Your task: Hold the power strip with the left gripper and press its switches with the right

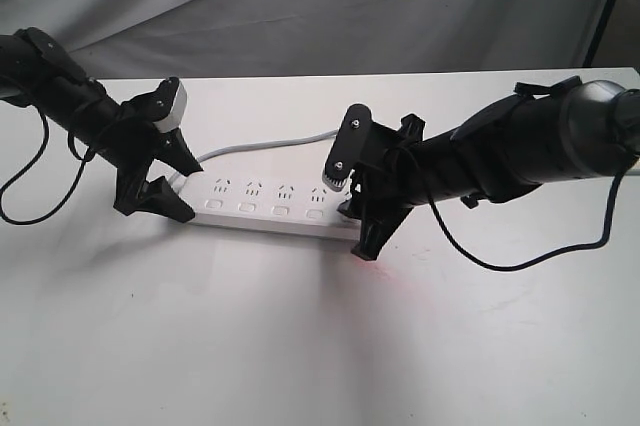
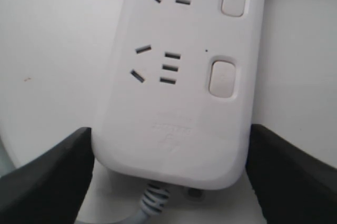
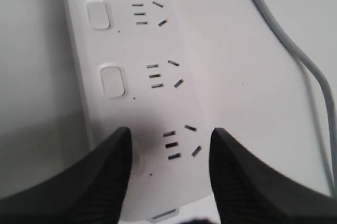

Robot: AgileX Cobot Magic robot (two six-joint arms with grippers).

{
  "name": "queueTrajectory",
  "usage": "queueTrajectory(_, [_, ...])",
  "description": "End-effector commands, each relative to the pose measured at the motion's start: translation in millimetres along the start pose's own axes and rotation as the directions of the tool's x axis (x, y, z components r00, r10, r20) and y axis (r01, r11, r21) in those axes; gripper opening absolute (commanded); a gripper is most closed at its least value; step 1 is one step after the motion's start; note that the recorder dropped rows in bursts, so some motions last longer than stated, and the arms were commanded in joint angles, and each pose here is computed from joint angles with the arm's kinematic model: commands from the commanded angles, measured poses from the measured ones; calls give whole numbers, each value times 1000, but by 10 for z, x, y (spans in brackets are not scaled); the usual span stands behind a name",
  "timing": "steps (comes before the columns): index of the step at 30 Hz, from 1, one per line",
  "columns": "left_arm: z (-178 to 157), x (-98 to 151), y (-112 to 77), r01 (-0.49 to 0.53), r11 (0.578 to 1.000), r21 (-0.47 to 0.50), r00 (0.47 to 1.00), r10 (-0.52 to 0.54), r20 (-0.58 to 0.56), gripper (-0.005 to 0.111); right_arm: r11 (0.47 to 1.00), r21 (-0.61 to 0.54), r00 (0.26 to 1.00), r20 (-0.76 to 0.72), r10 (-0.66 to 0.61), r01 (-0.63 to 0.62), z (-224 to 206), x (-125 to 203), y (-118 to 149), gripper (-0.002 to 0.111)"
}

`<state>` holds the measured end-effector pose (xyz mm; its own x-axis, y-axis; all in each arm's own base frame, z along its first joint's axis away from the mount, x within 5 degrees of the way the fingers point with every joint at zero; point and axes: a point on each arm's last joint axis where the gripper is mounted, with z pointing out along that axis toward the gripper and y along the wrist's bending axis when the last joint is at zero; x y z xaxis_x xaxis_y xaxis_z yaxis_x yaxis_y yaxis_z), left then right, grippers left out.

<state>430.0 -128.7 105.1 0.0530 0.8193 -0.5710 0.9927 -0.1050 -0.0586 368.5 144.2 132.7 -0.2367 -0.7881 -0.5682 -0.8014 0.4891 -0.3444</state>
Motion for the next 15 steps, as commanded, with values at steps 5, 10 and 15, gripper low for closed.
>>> queueTrajectory(5, [13, -26, 16, 0, 1000, -15, 1000, 0, 0, 69, 1000, -11, 1000, -7, 10, -10, 12, 39, 10, 44])
queueTrajectory(10, [13, -26, 16, 0, 1000, -15, 1000, 0, 0, 69, 1000, -9, 1000, -8, 8, -8, 12, 40, 8, 44])
queueTrajectory(15, [13, -26, 16, 0, 1000, -15, 1000, 0, 0, 69, 1000, -18, 1000, -20, 9, -9, 58, 75, 27, 44])
